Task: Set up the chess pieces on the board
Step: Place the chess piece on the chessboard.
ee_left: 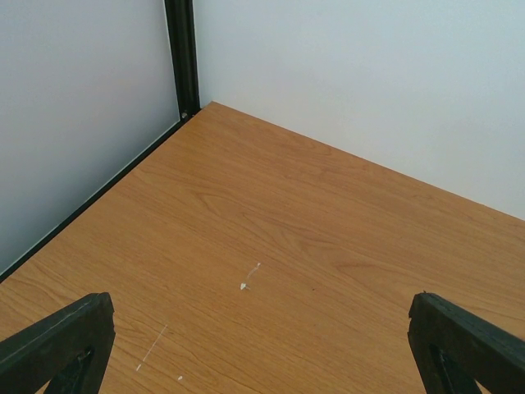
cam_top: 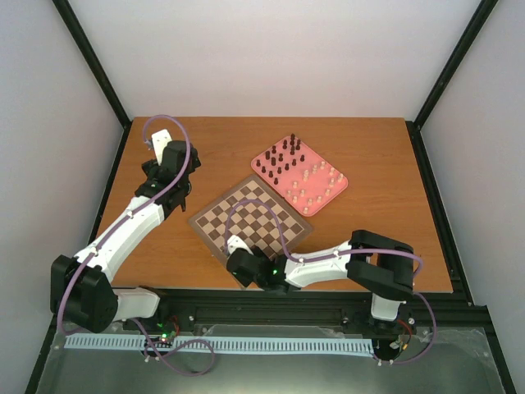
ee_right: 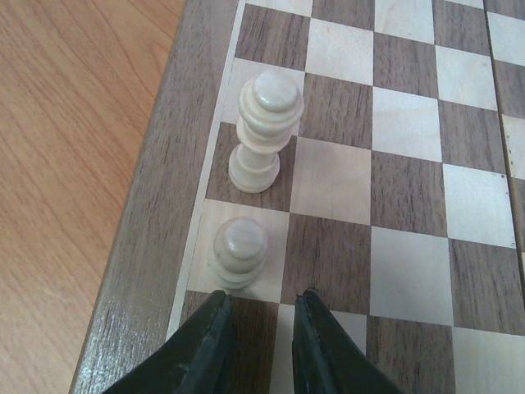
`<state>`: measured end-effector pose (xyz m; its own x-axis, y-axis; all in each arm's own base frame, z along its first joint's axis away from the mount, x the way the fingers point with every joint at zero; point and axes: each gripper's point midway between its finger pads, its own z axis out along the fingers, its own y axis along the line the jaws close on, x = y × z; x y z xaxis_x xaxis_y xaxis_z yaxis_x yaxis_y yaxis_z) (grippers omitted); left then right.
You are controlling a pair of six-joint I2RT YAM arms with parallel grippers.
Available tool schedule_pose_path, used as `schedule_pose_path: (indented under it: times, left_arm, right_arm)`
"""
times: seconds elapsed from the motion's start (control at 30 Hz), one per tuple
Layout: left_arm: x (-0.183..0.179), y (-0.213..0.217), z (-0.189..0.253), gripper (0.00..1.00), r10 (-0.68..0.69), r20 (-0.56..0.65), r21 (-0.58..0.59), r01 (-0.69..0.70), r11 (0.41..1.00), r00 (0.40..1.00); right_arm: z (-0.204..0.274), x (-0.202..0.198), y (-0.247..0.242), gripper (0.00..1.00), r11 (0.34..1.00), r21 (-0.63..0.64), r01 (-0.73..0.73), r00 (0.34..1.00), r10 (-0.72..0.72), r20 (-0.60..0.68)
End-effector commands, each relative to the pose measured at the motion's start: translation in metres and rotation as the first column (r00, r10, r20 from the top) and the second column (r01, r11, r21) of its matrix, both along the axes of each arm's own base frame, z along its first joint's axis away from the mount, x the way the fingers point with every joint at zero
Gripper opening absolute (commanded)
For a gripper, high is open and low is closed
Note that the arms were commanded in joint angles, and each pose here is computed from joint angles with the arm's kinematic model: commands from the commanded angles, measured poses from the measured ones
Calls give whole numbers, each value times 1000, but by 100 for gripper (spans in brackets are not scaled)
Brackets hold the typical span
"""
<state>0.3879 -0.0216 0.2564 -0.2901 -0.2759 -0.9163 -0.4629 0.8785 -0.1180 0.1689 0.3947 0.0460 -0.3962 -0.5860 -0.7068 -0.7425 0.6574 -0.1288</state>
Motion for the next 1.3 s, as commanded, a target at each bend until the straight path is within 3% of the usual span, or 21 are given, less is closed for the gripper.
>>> schedule_pose_path:
  times: [0.0,0.6,0.97,1.27]
  left_arm:
    - [4,3,14,100,10,24,13,-11,1000,1000]
    - [4,2,13,100,10,23,14,-10,1000,1000]
    - [5,2,13,100,9,19,16,-10,1000,1000]
    - [6,1,11,100,3,14,11,-4,1000,1000]
  right_arm:
    - [-1,7,6,23,1000,13,16,1000,-16,3]
    - [-9,12,8,23,1000,-5,26,1000,-26,-5]
    - [8,3,-16,24,1000,-4,16,1000,-16,-16]
    - [53,38,-50,24,984,12,177,977,-177,120]
